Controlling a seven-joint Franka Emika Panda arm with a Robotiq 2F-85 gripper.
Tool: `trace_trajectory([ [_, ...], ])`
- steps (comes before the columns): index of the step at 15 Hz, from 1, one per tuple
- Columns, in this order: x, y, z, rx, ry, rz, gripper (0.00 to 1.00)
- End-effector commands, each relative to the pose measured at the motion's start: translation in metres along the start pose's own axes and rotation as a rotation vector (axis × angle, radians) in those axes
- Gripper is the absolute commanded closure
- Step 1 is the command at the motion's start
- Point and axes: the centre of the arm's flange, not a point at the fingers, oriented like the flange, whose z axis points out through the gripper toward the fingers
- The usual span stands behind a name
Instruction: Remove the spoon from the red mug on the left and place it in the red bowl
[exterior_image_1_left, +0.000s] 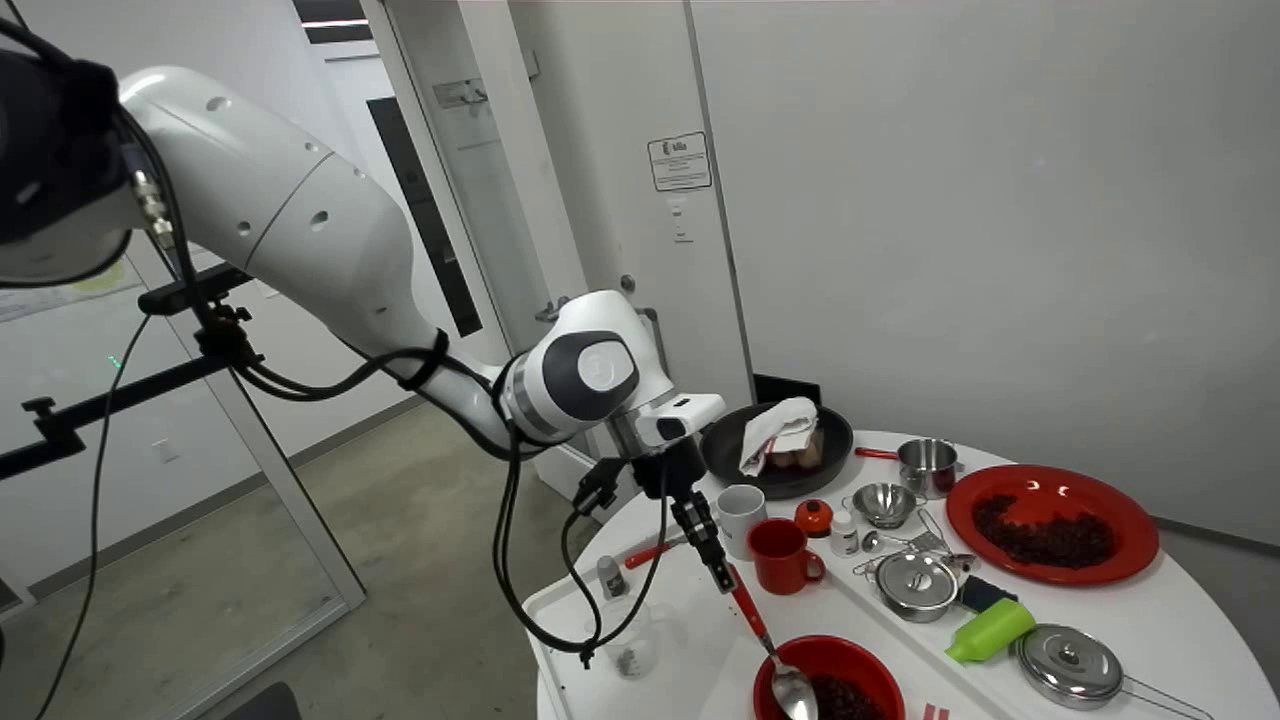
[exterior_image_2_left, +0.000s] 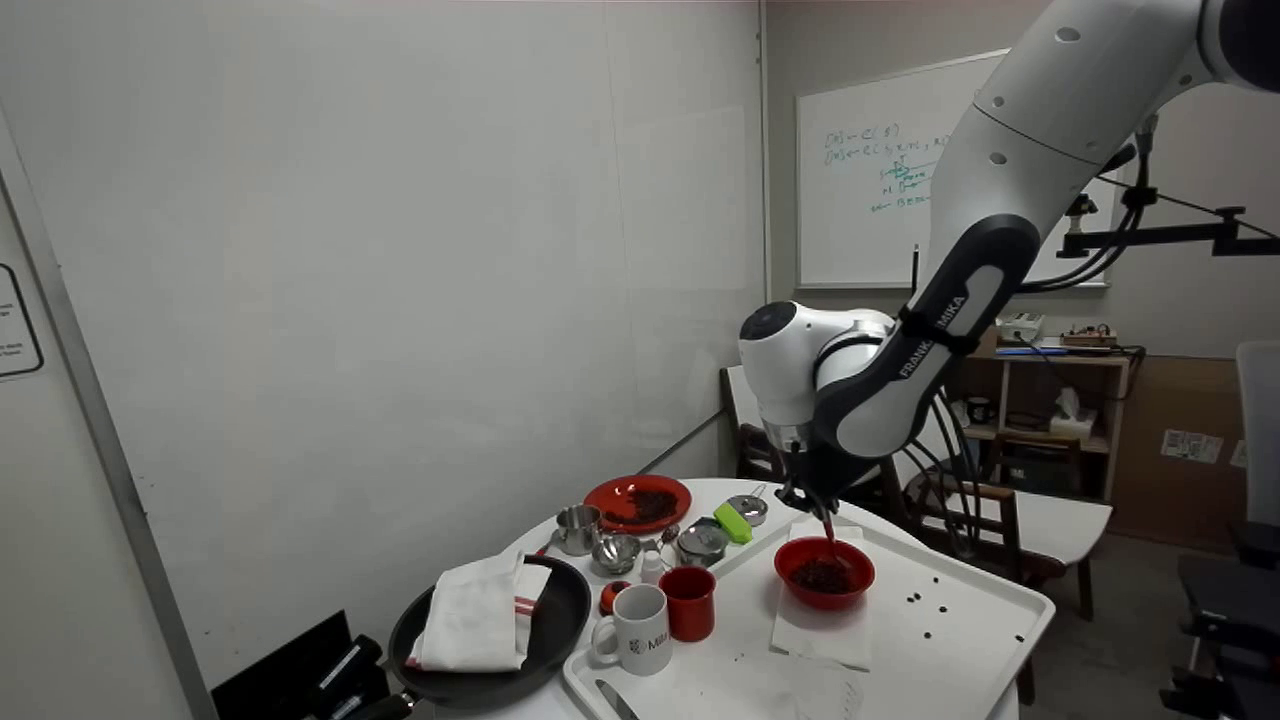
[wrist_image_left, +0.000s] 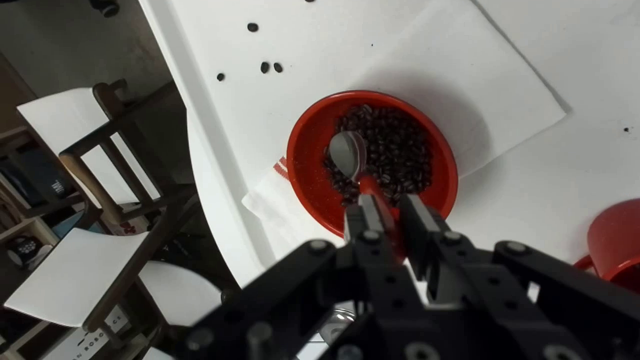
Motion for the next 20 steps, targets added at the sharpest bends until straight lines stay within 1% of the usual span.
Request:
trace_trajectory([
  [1, 0.000, 0.000, 0.000, -0.002, 0.002, -0.003, 0.84],
  [5, 0.000, 0.000, 0.000, -0.004, 0.002, -0.005, 0.84],
  [6, 0.000, 0.000, 0.000, -0.004, 0.002, -0.005, 0.90],
  [7, 0.001, -0.005, -0.001, 0.006, -0.001, -0.013, 0.90],
  [15, 0.023, -0.009, 0.006, 0.056, 0.072, -0.093, 0.90],
  [20, 0.044, -0.006, 0.028, 0.069, 0.047, -0.146, 0.90],
])
